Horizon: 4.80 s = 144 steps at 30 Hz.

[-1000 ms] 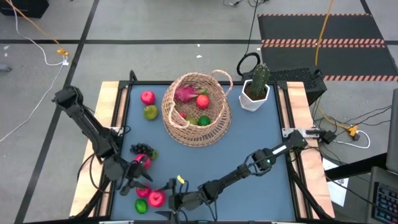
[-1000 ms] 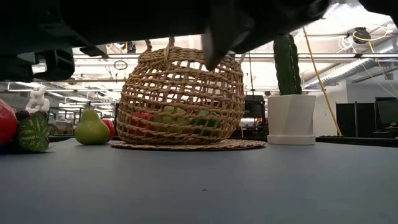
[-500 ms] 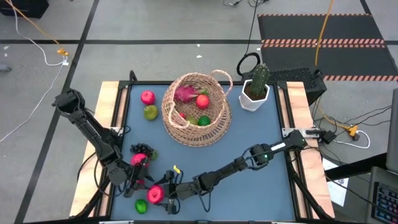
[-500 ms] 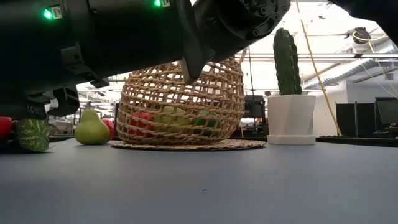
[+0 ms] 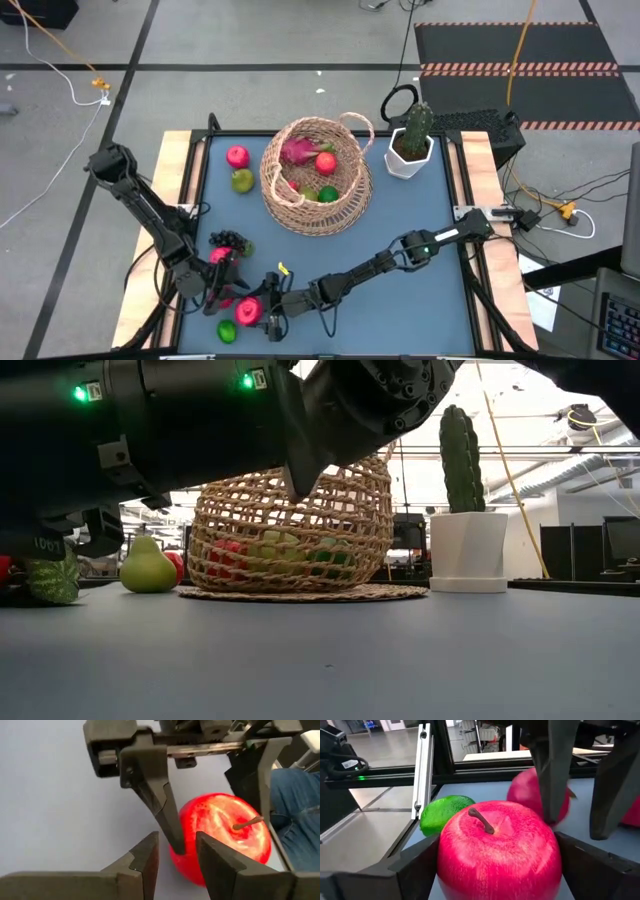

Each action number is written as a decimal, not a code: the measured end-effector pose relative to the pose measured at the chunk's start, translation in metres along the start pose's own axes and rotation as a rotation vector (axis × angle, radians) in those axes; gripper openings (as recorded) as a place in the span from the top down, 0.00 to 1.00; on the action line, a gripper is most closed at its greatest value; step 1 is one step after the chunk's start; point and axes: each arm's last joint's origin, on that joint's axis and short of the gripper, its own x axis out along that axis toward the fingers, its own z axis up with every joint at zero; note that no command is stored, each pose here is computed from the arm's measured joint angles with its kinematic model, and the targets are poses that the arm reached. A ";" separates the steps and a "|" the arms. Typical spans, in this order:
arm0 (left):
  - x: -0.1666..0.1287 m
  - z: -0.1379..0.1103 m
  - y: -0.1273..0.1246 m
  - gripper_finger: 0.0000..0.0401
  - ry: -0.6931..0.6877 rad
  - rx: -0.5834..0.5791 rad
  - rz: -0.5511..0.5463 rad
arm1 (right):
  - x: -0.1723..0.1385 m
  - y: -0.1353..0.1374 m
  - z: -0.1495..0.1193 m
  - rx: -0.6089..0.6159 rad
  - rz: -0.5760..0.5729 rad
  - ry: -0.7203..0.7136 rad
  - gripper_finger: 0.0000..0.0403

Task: Build produce basket
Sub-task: Put the apple into the brown basket, then put the grapes into the brown basket

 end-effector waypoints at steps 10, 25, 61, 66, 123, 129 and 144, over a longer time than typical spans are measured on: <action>0.006 -0.007 0.001 0.73 0.038 0.004 0.023 | -0.019 0.027 0.020 -0.255 -0.069 0.078 0.14; 0.020 -0.016 0.003 0.74 0.042 -0.120 0.097 | -0.090 0.062 0.117 -0.638 -0.478 0.118 0.13; 0.031 0.020 0.058 0.73 -0.266 -0.302 0.519 | -0.287 -0.125 0.128 -0.166 -0.893 -0.432 0.12; 0.032 0.023 0.065 0.73 -0.272 -0.307 0.552 | -0.281 -0.147 0.118 -0.175 -0.855 -0.324 0.09; 0.059 0.015 0.068 0.73 -0.256 -0.194 0.547 | -0.293 0.008 0.087 -0.036 0.233 -0.243 0.02; 0.059 0.016 0.067 0.73 -0.259 -0.202 0.531 | -0.275 0.013 0.057 -0.085 0.224 -0.143 0.02; 0.046 0.031 0.040 0.73 -0.227 -0.157 0.168 | -0.227 -0.010 -0.021 0.074 -0.075 -0.023 0.02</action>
